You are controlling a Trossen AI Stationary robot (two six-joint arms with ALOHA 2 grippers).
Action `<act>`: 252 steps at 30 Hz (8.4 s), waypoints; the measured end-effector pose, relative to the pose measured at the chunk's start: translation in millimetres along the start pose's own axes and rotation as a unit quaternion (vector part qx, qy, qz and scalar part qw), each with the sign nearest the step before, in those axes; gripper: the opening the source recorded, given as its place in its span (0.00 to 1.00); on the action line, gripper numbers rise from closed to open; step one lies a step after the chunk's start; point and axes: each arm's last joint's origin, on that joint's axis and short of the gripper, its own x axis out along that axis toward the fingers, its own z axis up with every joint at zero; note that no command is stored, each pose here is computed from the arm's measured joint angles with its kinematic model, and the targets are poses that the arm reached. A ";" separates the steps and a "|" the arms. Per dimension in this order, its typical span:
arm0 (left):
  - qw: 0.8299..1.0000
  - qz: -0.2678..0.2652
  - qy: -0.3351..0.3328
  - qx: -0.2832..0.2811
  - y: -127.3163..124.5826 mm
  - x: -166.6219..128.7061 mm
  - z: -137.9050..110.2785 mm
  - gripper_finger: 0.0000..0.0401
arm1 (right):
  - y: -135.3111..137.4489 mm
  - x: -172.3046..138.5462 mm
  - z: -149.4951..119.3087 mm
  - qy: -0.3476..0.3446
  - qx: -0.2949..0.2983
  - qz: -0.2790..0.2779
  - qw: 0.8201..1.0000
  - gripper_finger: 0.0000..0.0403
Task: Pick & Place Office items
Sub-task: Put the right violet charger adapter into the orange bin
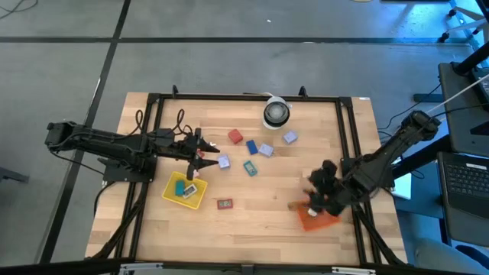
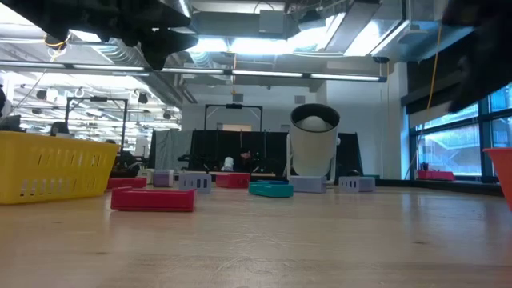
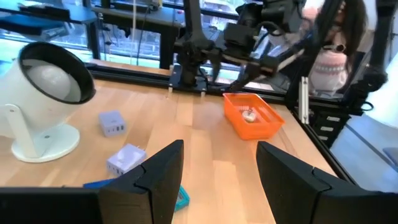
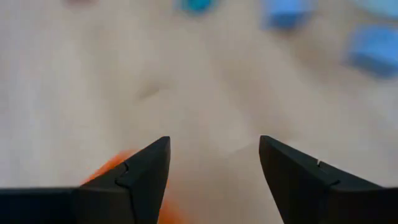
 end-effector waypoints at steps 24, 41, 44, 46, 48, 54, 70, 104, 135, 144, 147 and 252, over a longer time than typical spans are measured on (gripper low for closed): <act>0.980 0.199 -0.022 0.014 11.9 -2.4 0.2 0.49 | -50.4 77.4 67.9 -0.097 0.151 -0.219 0.959 0.75; 0.982 0.188 -0.010 0.029 11.5 -2.2 -1.3 0.49 | -77.8 132.3 78.0 0.050 0.071 -0.198 0.976 0.74; 0.982 0.186 -0.010 0.029 11.4 -2.1 -1.4 0.49 | -76.4 130.3 78.2 0.091 -0.006 -0.137 0.986 0.71; 0.982 0.187 -0.009 0.032 11.4 -2.1 -1.4 0.49 | -75.9 128.6 78.4 0.105 -0.066 -0.115 0.986 0.69; 0.982 0.187 -0.008 0.035 11.4 -2.1 -1.5 0.49 | -75.9 125.8 80.6 0.118 -0.124 -0.110 0.979 0.67; 0.982 0.187 -0.003 0.038 11.6 -2.2 -2.2 0.49 | -81.7 116.8 100.3 0.139 -0.246 -0.125 0.951 0.66; 0.981 0.189 0.013 0.045 12.1 -2.3 -5.2 0.49 | -117.4 123.9 111.8 0.171 -0.265 -0.128 0.940 0.78; 0.979 0.189 0.021 0.071 12.1 -2.3 -5.8 0.49 | -133.6 163.3 113.6 0.232 -0.374 -0.050 0.897 0.78; 0.981 0.176 0.030 0.070 11.6 -2.2 -7.5 0.49 | -143.9 180.4 112.9 0.220 -0.315 0.030 0.923 0.78; 0.984 0.163 0.032 0.070 10.9 -1.9 -7.7 0.49 | -144.9 186.5 108.0 0.237 -0.260 0.031 0.935 0.78; 0.984 0.163 0.032 0.070 10.9 -1.9 -7.7 0.49 | -145.5 184.8 109.1 0.234 -0.251 0.021 0.939 0.78; 0.985 0.155 0.053 0.047 10.9 -2.3 -12.3 0.49 | -127.4 160.8 96.2 0.354 -0.513 0.070 0.779 0.74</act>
